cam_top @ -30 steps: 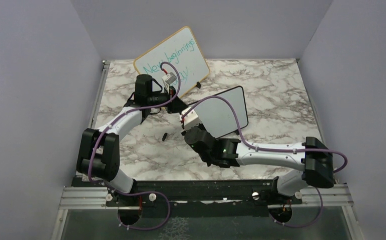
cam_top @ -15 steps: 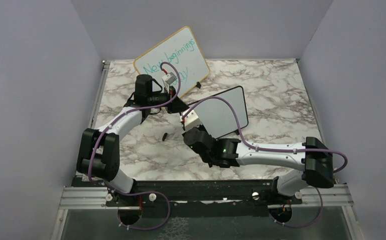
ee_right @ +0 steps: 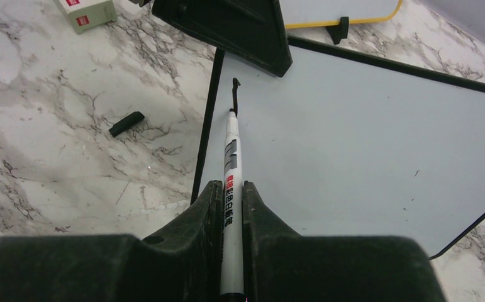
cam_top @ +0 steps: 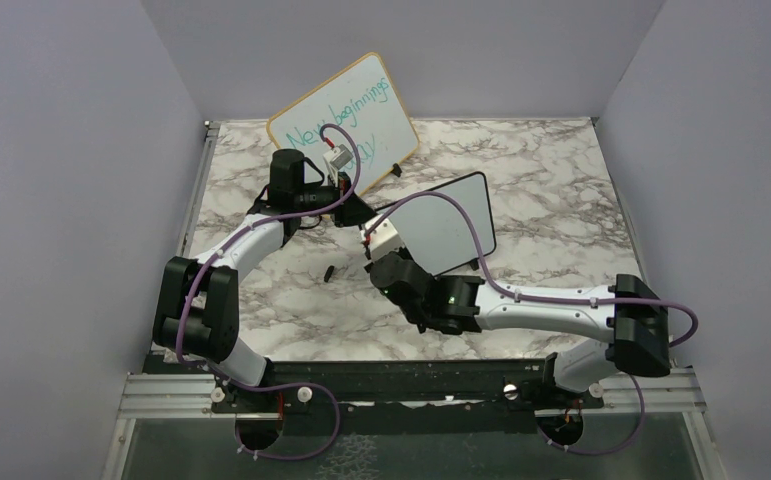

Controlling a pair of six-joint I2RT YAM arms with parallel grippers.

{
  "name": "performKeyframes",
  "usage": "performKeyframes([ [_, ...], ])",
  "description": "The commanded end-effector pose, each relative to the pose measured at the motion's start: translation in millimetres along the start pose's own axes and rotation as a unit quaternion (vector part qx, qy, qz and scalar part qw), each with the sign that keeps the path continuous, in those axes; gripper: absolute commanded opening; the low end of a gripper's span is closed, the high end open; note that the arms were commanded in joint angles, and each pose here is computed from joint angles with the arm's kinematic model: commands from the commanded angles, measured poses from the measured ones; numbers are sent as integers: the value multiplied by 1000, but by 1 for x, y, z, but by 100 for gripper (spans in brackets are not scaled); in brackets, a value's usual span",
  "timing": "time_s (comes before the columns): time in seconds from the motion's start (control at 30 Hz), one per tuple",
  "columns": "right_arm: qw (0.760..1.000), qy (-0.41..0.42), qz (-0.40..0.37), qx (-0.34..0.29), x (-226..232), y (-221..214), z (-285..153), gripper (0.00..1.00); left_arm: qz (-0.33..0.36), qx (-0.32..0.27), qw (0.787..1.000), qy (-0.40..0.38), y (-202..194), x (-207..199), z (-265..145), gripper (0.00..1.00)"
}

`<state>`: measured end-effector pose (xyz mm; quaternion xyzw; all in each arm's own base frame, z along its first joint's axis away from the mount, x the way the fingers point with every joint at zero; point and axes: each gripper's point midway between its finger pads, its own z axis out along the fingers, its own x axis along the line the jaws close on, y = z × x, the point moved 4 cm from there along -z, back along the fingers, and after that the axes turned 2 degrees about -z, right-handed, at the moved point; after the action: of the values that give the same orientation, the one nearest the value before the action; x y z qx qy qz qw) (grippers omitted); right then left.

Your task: Write a sentence on the whiteboard

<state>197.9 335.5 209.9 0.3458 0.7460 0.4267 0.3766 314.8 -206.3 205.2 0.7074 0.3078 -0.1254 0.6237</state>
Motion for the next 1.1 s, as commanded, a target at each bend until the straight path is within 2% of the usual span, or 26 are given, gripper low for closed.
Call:
performKeyframes([
  [0.0,999,11,26,-42,-3,22,-7,0,-8,6,1000,-2,-6,-3,0,0],
  [0.27,998,-9,26,-57,-4,27,-2,0,-9,6,1000,-3,-6,-3,0,0],
  [1.07,998,-49,14,-46,-8,18,10,0,-10,7,1000,-6,-6,-3,0,0],
])
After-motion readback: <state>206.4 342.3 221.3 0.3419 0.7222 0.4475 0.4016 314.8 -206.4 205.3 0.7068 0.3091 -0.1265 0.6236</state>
